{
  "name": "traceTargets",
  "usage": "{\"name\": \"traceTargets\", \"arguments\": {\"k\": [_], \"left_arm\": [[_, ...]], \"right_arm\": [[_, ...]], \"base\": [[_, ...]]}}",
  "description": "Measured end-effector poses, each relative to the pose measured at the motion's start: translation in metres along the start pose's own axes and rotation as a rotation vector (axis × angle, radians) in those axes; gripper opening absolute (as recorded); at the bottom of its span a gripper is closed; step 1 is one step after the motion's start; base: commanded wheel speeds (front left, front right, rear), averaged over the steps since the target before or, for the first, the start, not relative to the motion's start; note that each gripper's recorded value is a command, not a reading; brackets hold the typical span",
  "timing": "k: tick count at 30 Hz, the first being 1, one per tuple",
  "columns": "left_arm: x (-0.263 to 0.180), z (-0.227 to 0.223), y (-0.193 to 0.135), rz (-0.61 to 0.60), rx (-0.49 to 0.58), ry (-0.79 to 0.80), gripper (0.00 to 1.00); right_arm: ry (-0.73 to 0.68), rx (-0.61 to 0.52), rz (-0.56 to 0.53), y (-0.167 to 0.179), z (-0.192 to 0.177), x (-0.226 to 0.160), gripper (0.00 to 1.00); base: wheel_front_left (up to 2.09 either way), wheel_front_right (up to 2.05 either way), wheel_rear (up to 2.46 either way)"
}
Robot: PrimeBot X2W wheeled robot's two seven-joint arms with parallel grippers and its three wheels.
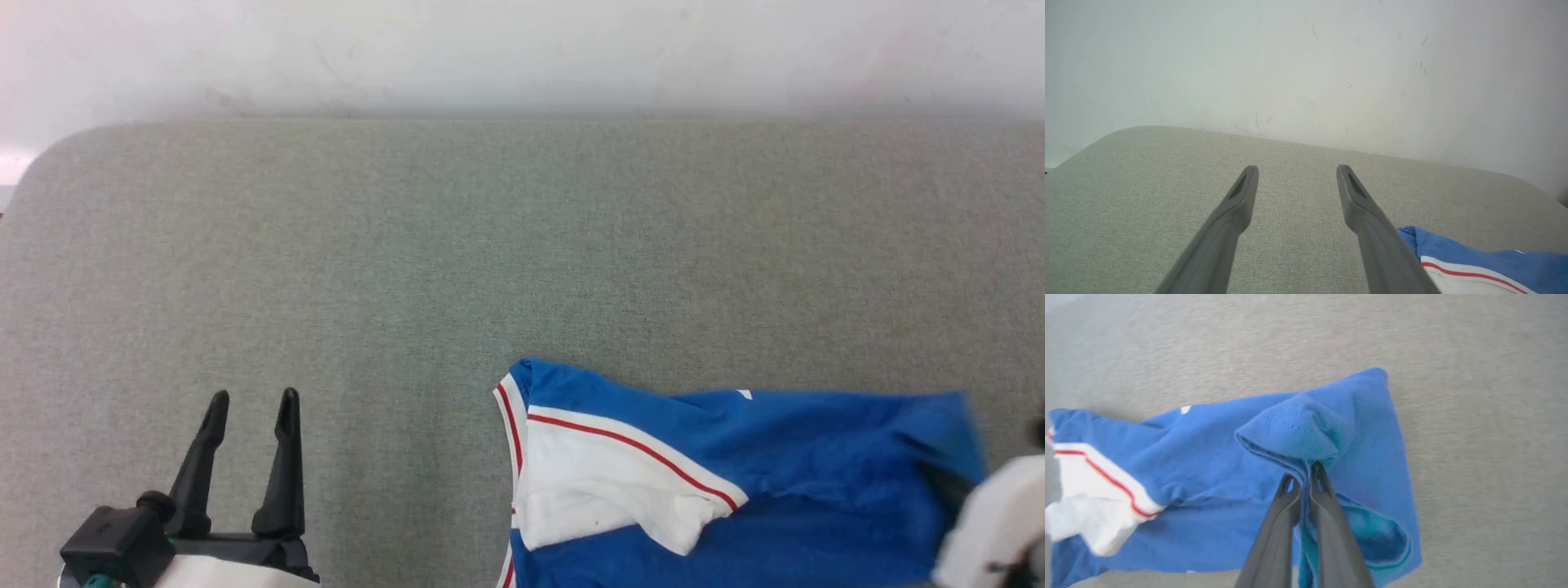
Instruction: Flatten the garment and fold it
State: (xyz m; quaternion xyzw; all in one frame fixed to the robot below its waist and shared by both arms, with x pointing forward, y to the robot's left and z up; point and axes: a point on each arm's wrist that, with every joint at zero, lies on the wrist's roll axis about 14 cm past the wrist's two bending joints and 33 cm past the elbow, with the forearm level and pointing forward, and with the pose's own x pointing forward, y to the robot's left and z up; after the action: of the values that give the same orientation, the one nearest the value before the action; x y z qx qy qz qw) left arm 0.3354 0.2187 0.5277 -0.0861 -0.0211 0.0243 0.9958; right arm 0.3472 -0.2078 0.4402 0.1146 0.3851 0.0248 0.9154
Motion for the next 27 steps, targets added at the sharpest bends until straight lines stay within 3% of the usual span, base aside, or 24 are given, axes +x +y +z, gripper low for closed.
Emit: {"name": "traceTargets", "arguments": {"k": [7, 13, 16, 19, 27], "left_arm": [[-0.004, -0.001, 0.001, 0.012, -0.013, 0.004, 1.0], [-0.004, -0.005, 0.005, 0.026, -0.019, 0.018, 1.0], [-0.004, -0.007, 0.007, 0.033, -0.024, 0.026, 1.0], [-0.003, -0.009, 0.008, 0.043, -0.039, 0.028, 1.0], [-0.008, -0.02, 0.015, 0.081, -0.064, 0.054, 1.0]], "right_arm": [[0.056, -0.038, 0.45, 0.127, -0.008, -0.01, 0.0], [0.081, -0.186, 0.706, 0.213, -0.008, -0.021, 0.0], [0.096, -0.252, 0.749, 0.234, -0.01, -0.017, 0.0], [0.09, -0.335, 0.723, 0.244, -0.008, -0.002, 0.0], [0.257, -0.424, 0.607, 0.231, -0.055, 0.046, 0.0]], "base": [[0.0, 0.0, 0.0], [0.0, 0.0, 0.0], [0.0, 0.0, 0.0], [0.0, 0.0, 0.0], [0.0, 0.0, 0.0]]}}
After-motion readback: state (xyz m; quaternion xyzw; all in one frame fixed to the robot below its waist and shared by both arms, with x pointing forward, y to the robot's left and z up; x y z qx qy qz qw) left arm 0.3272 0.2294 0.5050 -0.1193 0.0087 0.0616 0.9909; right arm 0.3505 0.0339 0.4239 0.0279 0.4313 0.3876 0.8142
